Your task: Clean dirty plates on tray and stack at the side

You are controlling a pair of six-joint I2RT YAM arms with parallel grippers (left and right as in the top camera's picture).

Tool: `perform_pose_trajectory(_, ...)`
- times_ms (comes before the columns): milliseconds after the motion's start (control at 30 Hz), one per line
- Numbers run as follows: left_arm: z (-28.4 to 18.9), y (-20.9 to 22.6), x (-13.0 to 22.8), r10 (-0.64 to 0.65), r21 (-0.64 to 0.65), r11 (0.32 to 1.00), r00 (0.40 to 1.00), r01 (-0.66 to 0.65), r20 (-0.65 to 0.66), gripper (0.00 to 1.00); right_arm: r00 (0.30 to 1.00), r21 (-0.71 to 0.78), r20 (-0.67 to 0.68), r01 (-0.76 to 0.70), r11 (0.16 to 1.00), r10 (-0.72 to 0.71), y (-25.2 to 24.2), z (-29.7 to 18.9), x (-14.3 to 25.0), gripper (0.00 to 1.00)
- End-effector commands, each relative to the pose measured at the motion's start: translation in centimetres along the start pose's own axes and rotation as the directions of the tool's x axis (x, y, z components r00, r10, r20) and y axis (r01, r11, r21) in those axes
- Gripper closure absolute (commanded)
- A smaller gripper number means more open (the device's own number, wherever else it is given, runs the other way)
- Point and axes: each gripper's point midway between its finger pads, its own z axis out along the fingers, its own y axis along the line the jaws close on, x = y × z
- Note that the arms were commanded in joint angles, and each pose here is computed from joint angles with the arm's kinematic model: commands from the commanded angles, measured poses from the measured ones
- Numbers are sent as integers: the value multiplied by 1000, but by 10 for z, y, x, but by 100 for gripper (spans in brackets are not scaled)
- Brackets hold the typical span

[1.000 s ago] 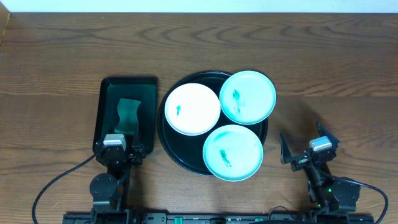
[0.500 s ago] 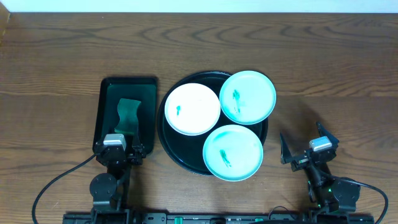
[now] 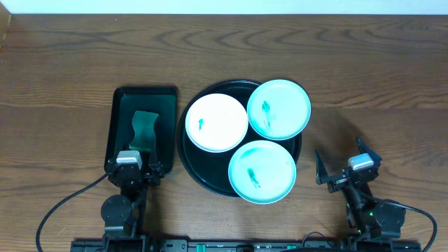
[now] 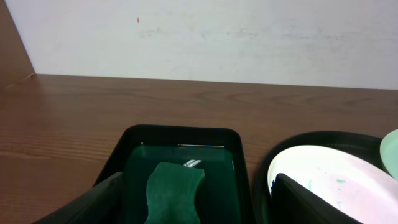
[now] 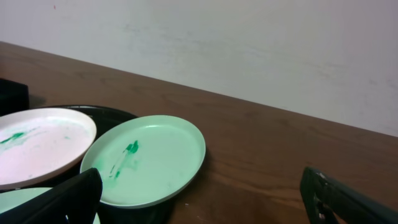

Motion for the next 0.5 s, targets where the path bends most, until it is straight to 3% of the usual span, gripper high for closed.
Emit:
perform_pose_trajectory(0, 0, -1, 14, -1, 8, 1000, 999, 1, -49, 26, 1000, -11, 2, 7, 1000, -7, 2, 0, 0, 1)
perform_pose_trajectory(467, 0, -5, 13, -1, 26, 1000, 999, 2, -46, 26, 1000, -37, 5, -4, 999, 4, 7, 0, -1, 1)
